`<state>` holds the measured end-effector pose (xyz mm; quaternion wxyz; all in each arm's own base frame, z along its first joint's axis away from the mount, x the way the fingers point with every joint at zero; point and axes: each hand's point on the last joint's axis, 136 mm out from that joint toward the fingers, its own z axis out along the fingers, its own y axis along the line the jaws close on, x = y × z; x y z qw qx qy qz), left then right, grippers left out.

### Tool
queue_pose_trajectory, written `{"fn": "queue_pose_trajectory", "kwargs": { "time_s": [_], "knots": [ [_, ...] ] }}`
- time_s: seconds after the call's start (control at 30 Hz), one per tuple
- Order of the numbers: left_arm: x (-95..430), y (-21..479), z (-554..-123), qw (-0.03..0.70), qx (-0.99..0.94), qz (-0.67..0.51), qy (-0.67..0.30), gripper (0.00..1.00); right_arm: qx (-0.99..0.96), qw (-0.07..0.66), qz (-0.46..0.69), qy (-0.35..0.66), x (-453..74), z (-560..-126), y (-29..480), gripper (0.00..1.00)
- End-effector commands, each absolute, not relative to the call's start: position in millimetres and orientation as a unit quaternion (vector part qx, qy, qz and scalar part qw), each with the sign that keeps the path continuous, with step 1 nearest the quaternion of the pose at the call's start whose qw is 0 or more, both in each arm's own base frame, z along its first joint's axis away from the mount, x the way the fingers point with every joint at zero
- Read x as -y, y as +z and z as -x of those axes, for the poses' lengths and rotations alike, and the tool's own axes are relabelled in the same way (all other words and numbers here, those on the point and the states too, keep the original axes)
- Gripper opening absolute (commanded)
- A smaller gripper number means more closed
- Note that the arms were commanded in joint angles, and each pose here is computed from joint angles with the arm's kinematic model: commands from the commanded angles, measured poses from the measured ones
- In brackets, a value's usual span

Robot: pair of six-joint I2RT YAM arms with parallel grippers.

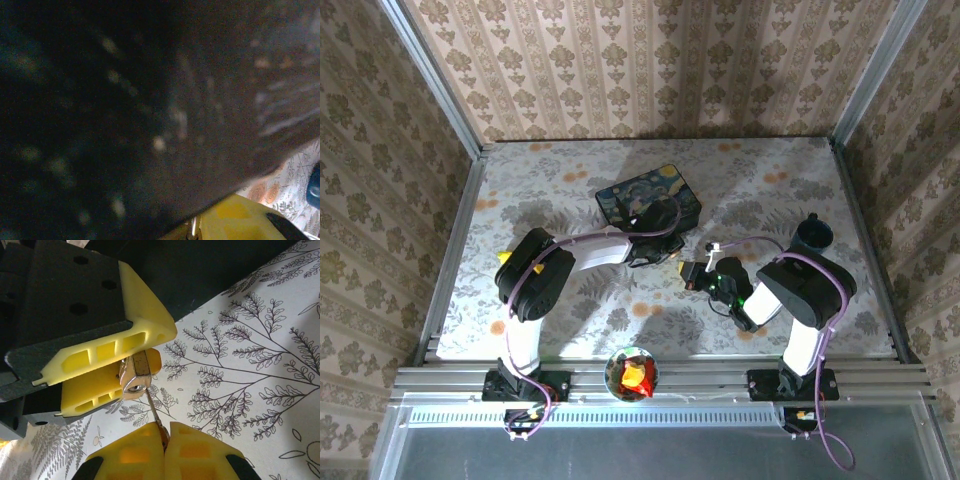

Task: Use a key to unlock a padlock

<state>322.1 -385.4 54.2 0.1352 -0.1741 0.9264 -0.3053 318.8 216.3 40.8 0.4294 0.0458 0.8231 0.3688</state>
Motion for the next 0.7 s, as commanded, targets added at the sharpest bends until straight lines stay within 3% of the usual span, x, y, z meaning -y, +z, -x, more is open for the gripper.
{"fn": "queue_pose_trajectory", "kwargs": {
  "time_s": [0.0,0.67],
  "knots": [
    [399.0,65.3,-313.4,0.101,-0.913,0.186,-0.349,0.0,-0.804,0.458,-0.057,0.375,-217.4,-330.2,55.8,0.0],
    [397.5,61.9,-314.9,0.098,-0.911,0.195,-0.351,0.0,-0.796,0.47,-0.057,0.376,-212.9,-328.5,67.7,0.0]
  ]
}}
